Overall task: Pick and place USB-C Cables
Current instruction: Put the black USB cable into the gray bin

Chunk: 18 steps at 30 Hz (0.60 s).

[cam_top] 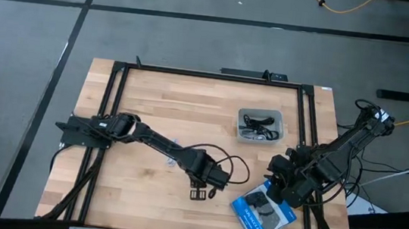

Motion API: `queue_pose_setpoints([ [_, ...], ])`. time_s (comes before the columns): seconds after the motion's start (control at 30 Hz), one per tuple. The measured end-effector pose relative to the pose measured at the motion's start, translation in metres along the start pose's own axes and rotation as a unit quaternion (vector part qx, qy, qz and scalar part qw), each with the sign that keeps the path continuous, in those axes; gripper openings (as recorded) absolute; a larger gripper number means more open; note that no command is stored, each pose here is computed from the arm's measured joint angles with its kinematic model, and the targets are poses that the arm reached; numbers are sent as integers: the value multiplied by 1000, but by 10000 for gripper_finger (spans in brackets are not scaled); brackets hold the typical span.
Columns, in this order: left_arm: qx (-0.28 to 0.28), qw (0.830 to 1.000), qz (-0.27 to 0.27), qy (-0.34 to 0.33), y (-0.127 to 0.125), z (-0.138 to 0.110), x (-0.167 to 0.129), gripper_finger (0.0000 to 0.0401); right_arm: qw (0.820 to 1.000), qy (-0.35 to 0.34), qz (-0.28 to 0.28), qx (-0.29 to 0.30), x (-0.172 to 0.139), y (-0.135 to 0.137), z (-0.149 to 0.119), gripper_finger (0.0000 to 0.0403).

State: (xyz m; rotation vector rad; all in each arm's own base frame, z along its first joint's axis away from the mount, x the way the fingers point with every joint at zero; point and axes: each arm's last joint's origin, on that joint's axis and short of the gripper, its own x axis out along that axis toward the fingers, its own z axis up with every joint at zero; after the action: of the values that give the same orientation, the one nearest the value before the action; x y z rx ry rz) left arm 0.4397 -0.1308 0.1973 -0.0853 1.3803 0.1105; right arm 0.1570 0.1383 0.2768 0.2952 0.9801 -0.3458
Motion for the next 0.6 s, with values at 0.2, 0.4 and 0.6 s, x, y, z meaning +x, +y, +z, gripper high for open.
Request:
queue_pose_setpoints([
  [0.2, -5, 1000, 15, -5, 5, 2, 0, 127, 1000, 0, 0, 0, 0, 0, 0, 129],
  [0.4, -33, 999, 30, -11, 11, 4, 1, 128, 1000, 0, 0, 0, 0, 0, 0, 129],
  [0.6, -34, 999, 33, -12, 12, 5, 1, 128, 1000, 0, 0, 0, 0, 0, 0, 129],
])
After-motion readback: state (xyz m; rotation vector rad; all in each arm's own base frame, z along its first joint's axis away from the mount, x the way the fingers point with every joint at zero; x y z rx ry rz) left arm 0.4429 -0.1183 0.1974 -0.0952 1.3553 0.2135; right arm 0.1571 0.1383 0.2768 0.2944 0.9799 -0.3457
